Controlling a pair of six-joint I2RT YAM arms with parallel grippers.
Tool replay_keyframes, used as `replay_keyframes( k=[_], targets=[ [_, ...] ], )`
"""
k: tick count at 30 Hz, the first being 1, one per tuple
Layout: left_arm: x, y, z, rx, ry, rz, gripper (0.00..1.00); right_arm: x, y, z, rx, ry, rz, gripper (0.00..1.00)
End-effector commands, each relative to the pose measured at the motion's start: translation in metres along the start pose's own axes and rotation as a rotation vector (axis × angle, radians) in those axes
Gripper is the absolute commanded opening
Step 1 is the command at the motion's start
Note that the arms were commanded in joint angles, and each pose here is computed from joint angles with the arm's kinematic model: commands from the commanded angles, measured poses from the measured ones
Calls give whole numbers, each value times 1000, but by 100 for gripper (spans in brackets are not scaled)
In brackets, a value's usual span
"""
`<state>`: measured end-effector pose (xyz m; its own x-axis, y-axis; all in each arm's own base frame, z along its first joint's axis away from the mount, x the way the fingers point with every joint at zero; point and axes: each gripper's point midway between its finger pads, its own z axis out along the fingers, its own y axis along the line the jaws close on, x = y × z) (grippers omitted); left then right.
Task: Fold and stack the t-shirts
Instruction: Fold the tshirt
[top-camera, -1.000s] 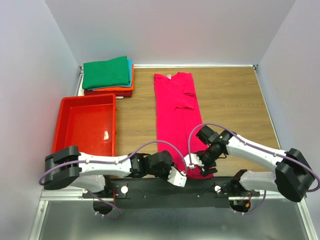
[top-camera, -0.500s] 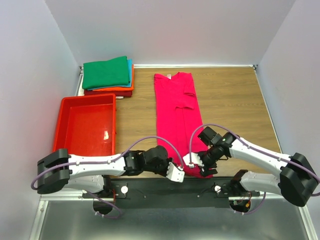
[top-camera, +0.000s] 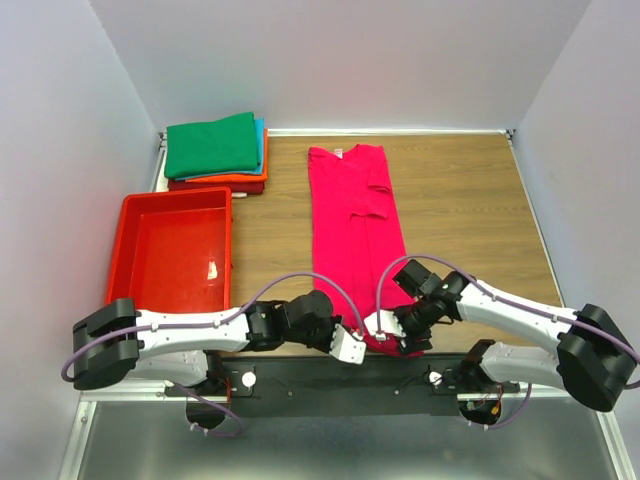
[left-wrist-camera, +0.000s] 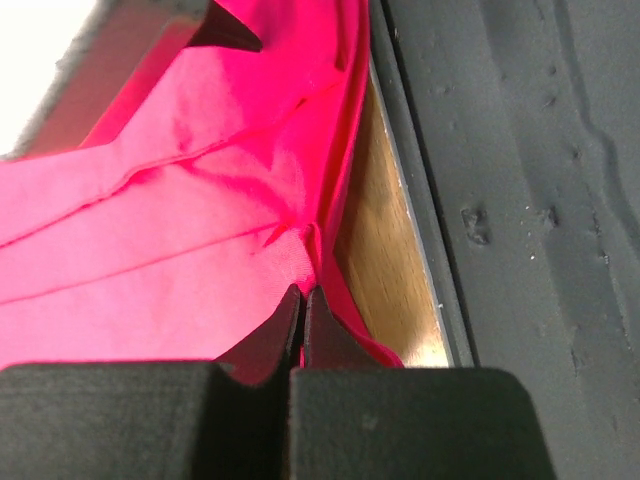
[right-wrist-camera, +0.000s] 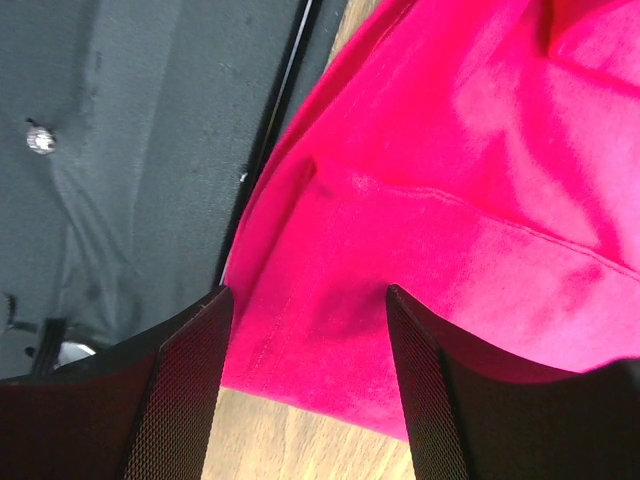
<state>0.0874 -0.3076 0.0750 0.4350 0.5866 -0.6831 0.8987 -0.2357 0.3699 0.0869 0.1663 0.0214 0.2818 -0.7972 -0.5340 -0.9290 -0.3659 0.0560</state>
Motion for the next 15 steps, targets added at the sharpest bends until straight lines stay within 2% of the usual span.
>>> replay_keyframes(
  k=[1, 5, 10, 15],
  targets=[
    [-3, 5, 1, 15, -15, -5, 0, 11, -2, 7, 20, 55, 1, 69],
    [-2, 8, 0, 9, -17, -14, 0, 11, -1, 9, 16, 62, -1, 68],
    [-3, 12, -2, 1, -23, -18, 0, 14, 2, 16, 3, 112, -20, 60],
    [-4, 13, -3, -6, -29, -19, 0, 18, -2, 20, 8, 167, 3, 40]
  ],
)
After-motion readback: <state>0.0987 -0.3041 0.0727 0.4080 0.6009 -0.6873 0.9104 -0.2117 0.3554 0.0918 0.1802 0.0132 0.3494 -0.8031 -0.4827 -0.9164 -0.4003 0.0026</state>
